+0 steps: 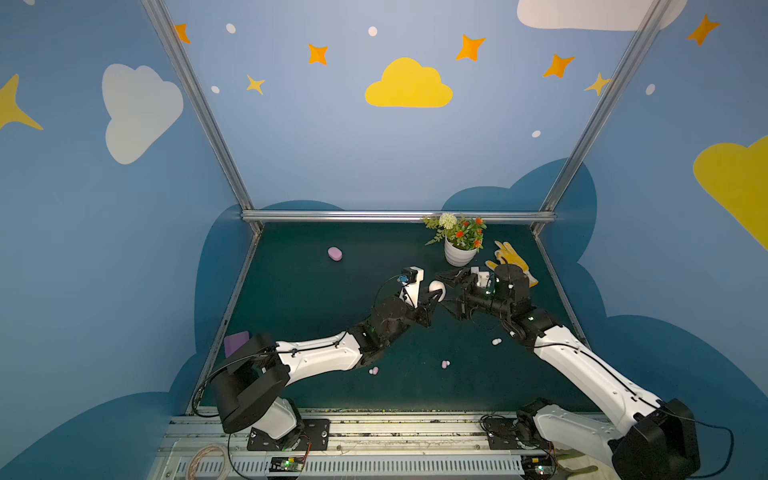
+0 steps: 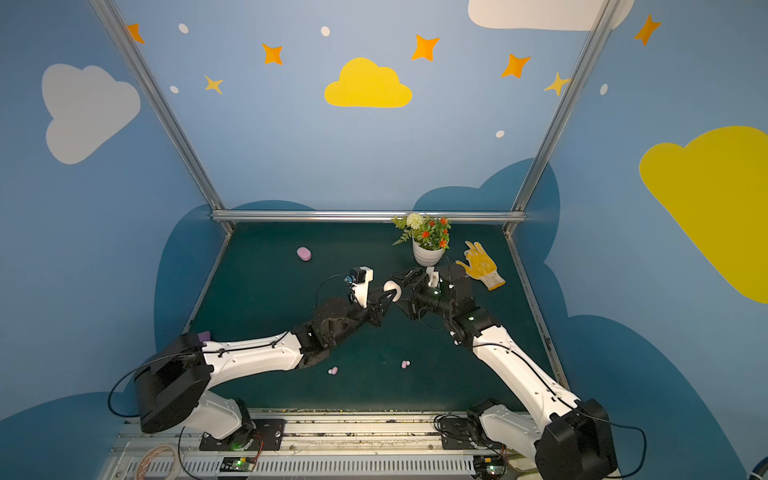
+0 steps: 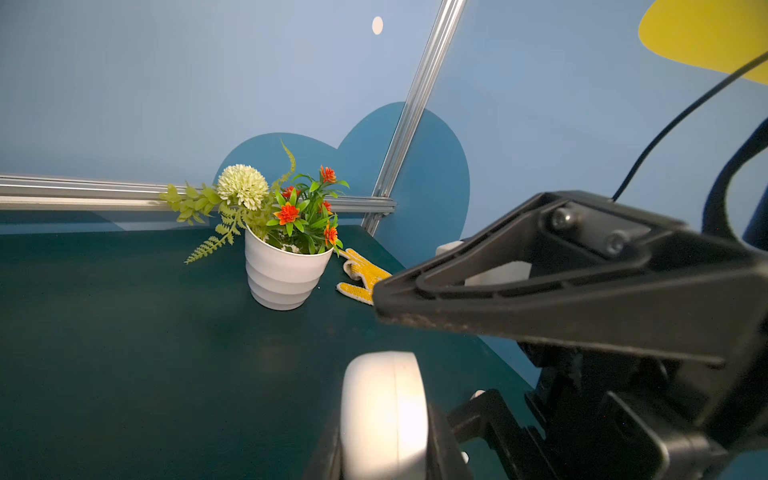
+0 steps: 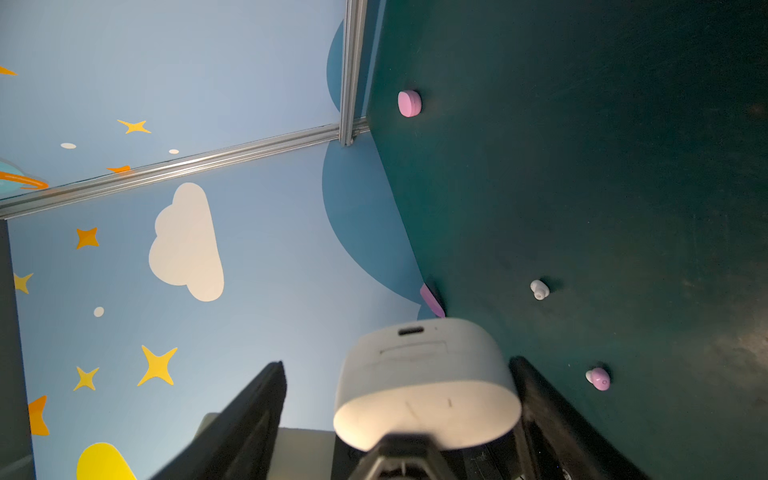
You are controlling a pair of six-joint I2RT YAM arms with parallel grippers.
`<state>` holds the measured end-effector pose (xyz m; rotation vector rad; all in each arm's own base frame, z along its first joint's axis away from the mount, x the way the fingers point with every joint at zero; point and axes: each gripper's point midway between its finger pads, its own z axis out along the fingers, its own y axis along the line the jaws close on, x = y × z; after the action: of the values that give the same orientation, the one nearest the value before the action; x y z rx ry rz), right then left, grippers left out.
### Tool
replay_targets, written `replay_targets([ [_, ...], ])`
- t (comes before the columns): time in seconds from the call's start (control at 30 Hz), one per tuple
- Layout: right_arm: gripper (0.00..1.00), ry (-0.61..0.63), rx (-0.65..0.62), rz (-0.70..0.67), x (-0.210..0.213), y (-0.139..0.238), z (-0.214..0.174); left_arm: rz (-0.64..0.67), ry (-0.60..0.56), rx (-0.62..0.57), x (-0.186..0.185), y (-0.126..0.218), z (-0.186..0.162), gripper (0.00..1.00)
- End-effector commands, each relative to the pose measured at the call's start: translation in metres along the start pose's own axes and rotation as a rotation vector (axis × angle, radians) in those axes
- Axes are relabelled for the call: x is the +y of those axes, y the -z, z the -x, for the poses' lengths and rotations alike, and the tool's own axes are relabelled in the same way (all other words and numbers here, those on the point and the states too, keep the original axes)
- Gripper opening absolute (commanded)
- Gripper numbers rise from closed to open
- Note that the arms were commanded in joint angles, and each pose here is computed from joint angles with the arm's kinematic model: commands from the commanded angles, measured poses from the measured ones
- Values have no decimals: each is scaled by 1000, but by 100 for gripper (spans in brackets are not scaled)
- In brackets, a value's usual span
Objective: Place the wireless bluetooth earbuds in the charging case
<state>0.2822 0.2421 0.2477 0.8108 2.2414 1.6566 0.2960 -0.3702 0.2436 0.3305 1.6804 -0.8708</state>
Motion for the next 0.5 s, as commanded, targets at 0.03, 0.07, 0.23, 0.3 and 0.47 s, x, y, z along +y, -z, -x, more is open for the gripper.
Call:
replay_targets([
  [0.03, 80, 8, 12, 36, 9, -1, -3, 4, -23, -43, -5, -3, 10, 4],
  [0.07, 79, 10, 13, 36, 10, -2, -3, 4, -22, -45, -6, -3, 11, 4],
  [0.23, 74, 26, 7, 20, 8, -2, -2, -8, -21, -32, -8, -5, 8, 4],
  [0.3, 73, 37, 6, 9, 7, -2, -3, -10, -22, -23, -9, -5, 7, 4],
  [0.47, 72, 70, 4, -13, 9, 0, -3, -13, -28, 2, -10, -7, 4, 4],
])
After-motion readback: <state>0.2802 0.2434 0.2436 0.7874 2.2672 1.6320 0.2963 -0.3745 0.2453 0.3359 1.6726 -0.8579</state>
